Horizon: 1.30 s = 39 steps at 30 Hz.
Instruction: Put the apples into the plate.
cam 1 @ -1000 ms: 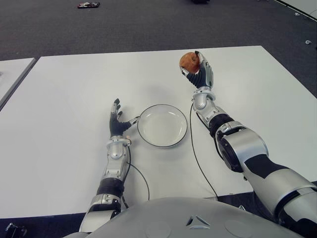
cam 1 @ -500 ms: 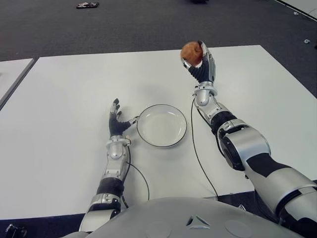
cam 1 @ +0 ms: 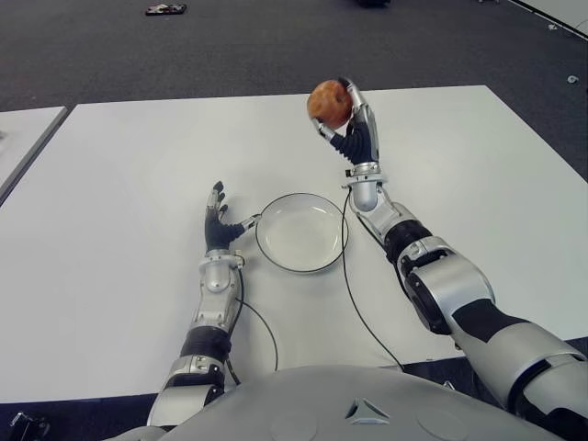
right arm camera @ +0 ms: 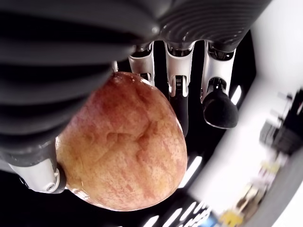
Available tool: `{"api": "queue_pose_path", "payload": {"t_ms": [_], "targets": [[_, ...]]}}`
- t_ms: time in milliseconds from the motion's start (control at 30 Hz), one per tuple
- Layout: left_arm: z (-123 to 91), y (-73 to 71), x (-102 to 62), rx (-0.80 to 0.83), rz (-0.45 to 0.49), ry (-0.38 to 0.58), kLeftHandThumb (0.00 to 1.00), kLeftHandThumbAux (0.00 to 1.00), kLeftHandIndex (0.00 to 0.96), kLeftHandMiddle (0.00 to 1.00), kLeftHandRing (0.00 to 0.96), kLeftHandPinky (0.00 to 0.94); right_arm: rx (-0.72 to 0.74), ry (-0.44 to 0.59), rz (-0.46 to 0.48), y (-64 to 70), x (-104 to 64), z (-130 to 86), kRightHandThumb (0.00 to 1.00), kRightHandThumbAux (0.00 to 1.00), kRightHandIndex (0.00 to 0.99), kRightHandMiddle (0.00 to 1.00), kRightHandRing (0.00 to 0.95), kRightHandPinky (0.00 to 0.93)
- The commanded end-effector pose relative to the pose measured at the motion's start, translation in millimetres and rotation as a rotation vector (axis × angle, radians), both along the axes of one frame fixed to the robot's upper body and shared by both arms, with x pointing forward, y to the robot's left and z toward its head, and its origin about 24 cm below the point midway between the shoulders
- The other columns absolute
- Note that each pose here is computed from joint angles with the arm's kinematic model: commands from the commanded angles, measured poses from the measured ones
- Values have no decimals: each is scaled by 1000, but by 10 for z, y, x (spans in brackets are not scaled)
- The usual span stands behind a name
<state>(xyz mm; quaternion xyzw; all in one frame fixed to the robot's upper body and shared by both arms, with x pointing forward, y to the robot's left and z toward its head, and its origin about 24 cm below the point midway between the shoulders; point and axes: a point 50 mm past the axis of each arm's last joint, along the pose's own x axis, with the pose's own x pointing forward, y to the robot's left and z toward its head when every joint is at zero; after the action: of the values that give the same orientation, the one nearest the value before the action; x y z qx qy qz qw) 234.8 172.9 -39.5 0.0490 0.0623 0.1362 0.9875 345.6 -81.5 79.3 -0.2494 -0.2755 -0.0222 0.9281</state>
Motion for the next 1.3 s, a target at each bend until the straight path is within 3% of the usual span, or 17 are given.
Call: {"api": "queue_pose_path", "payload": {"t_ms": [33,467,867,1300], "targets": [[-168,14,-118,5,5,97,0,493,0,0,0,3,1,-18,71,22,-121,-64,747,708,441,889,884,900],[-160,10,-111,-4,12,97,0,515,0,0,0,2,-71,-61,275,56,-489,-205,741,709,441,887,881,895],[-168,27,-112,-8,5,114,0,559,0,0,0,0,-161,-47,430,12,-659,-334,739,711,440,876,865,871],[-159,52,-97,-19,-5,111,0,548,0,0,0,0,-264,-6,491,-50,-755,-447,741,712,440,874,863,857]]}}
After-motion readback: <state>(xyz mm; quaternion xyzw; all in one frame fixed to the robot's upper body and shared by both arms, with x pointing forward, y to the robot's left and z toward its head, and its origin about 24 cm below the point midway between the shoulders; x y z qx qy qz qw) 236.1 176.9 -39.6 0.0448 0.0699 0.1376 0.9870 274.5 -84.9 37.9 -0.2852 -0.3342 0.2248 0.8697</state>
